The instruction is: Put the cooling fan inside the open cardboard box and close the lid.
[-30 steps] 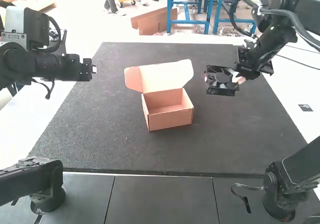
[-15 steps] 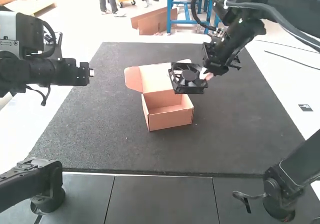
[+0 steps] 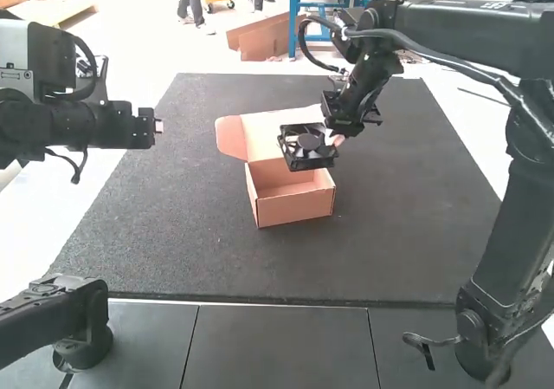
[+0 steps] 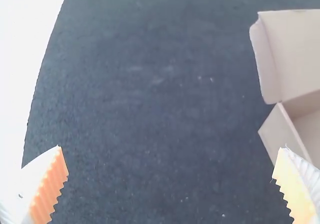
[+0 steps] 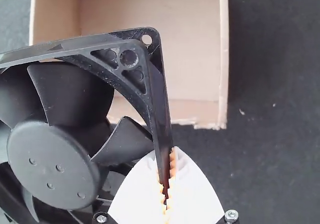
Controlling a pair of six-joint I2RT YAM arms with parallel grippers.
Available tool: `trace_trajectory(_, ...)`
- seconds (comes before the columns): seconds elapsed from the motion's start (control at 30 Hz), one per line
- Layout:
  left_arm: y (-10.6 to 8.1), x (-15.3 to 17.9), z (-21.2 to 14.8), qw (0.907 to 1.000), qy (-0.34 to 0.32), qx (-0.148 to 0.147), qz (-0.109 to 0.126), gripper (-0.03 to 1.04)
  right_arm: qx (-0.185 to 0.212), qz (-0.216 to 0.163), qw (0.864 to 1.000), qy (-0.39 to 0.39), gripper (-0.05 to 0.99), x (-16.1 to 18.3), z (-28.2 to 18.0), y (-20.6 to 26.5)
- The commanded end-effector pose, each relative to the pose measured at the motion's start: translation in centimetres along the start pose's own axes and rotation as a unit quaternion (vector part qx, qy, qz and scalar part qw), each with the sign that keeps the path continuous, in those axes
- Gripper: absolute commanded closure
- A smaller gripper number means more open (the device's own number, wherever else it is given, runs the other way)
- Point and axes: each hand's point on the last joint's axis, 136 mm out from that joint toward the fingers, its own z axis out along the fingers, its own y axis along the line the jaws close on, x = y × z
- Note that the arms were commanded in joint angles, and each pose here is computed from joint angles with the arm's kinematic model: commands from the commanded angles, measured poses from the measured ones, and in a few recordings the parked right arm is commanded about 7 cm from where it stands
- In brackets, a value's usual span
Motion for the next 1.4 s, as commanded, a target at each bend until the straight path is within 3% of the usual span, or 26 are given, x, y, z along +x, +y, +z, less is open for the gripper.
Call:
trace_trajectory(0.0, -0.4, -1.2, -0.6, 0.9998, -0.020, 0.008, -0.004, 0.04, -0.007, -0.020, 1.000, -0.020, 0.95, -1.7, -0.5, 1.2)
trace_trajectory(0.5, -0.4, -1.4, -0.5, 0.9997, -0.024, 0.009, -0.004, 0.04, -0.006, -0.037, 0.999, 0.005, 0.95, -3.6, 3.5, 2.5)
trace_trajectory(1.23, -0.4, -1.5, -0.5, 0.9997, -0.024, 0.010, -0.005, 0.04, 0.010, -0.021, 0.998, 0.059, 0.95, -3.3, 10.0, 1.4)
trace_trajectory(1.3, -0.4, -1.5, -0.5, 0.9997, -0.024, 0.009, -0.004, 0.04, 0.010, -0.019, 0.998, 0.055, 0.94, -3.7, 10.2, 1.2)
trace_trajectory(1.37, -0.5, -1.5, -0.5, 0.9996, -0.025, 0.010, -0.004, 0.04, 0.008, -0.012, 0.999, 0.047, 0.82, -4.4, 10.0, 1.4)
